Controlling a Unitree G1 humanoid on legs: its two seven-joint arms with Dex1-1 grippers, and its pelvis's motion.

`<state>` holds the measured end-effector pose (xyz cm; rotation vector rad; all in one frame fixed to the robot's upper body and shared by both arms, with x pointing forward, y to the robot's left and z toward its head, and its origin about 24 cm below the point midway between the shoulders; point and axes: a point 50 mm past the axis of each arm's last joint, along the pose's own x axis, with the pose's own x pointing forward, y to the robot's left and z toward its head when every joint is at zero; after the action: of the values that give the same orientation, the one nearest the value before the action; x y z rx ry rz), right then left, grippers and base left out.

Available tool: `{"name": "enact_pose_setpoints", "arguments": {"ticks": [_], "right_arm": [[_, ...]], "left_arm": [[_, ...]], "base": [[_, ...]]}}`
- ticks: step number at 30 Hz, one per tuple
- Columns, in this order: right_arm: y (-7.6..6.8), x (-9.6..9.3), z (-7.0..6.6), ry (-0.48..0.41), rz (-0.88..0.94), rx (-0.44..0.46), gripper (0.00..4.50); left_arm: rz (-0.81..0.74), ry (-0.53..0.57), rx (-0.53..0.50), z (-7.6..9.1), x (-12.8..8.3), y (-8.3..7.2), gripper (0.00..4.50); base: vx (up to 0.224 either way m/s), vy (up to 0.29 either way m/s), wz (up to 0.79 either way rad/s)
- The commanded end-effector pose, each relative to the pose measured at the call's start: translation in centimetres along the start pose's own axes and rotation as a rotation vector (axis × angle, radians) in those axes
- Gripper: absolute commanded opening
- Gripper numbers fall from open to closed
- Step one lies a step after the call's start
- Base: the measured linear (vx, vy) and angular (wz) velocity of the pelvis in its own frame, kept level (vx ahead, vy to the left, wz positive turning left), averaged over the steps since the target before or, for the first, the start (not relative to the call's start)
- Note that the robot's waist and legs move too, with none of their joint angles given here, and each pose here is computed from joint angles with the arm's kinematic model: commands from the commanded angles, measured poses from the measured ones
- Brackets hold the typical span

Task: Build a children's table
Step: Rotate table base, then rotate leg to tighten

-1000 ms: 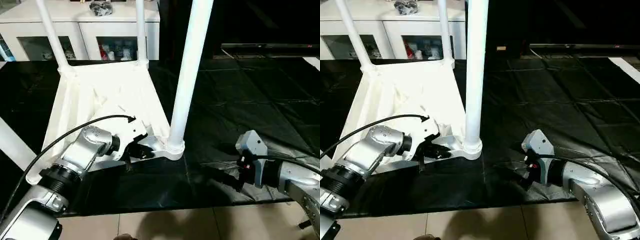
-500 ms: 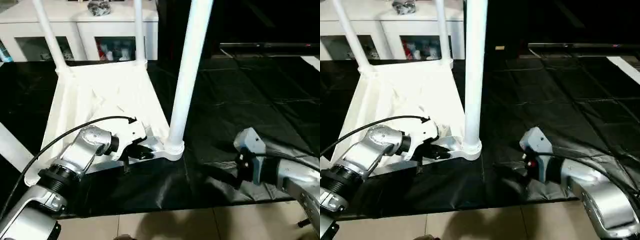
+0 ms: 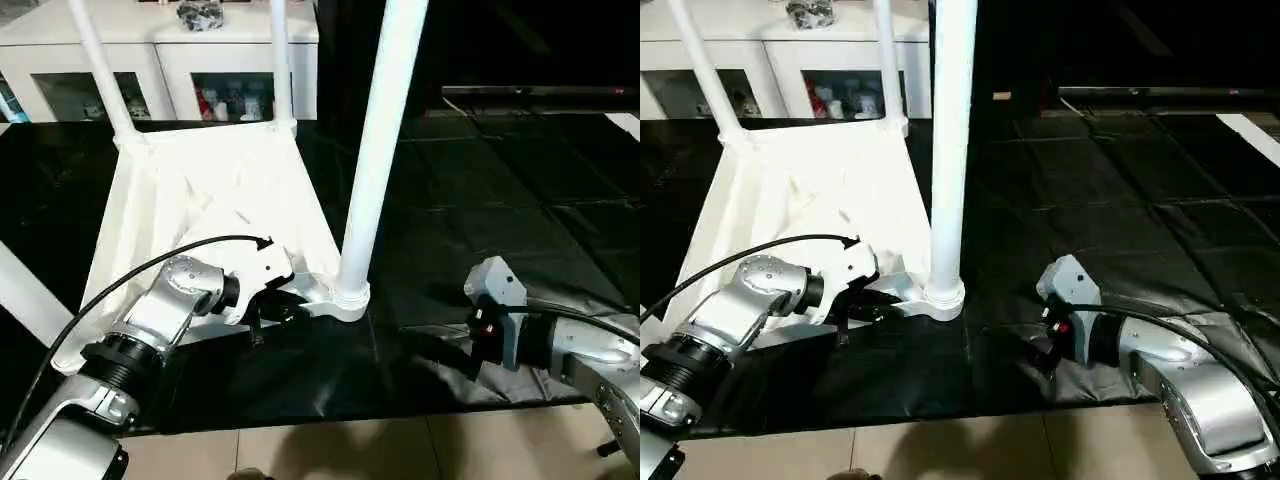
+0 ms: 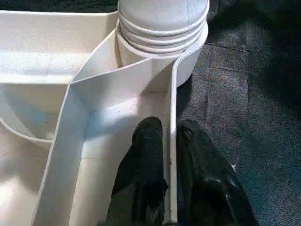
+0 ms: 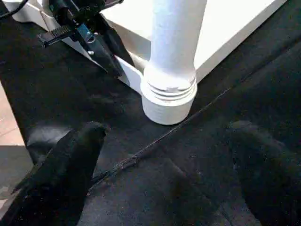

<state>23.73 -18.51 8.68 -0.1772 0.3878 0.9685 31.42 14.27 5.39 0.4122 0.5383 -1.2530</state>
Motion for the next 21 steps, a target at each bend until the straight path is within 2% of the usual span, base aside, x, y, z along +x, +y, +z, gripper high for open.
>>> {"name": "enact_pose_setpoints", "arguments": {"ticks": [1, 4, 8, 12, 18, 20, 21], "right_arm": [[-0.2, 0.0, 0.3, -0.007, -0.008, -0.018, 4.50], [-0.2, 0.1, 0.3, -0.007, -0.006, -0.018, 4.50], [-0.3, 0.1, 0.2, -0.008, -0.010, -0.020, 4.50], [-0.6, 0.2, 0.5, -0.024, -0.021, -0.021, 4.50], [-1.8, 0.7, 1.0, -0.088, -0.055, -0.045, 4.50], [-1.9, 1.0, 1.4, -0.137, -0.003, -0.056, 4.50], [-1.7, 1.2, 1.6, -0.181, 0.084, -0.027, 4.50]], "left_arm": [[0.004, -0.006, -0.007, 0.1, -0.1, 0.2, 0.50], [-0.016, -0.033, -0.019, 0.2, 0.0, 0.1, 0.32], [-0.047, -0.012, -0.003, -0.1, 0.2, -0.3, 0.03], [-0.081, -0.016, 0.000, -0.3, 0.6, -0.8, 0.03], [-0.195, -0.004, 0.090, -0.6, 1.0, -2.1, 0.03], [-0.264, -0.013, 0.122, -0.6, 1.0, -2.8, 0.03], [-0.311, -0.003, 0.152, -0.6, 1.0, -3.3, 0.03]], "base": [[0.000, 0.000, 0.00], [0.000, 0.000, 0.00], [0.000, 0.000, 0.00], [0.000, 0.000, 0.00], [0.000, 0.000, 0.00], [0.000, 0.000, 0.00], [0.000, 0.000, 0.00]]}}
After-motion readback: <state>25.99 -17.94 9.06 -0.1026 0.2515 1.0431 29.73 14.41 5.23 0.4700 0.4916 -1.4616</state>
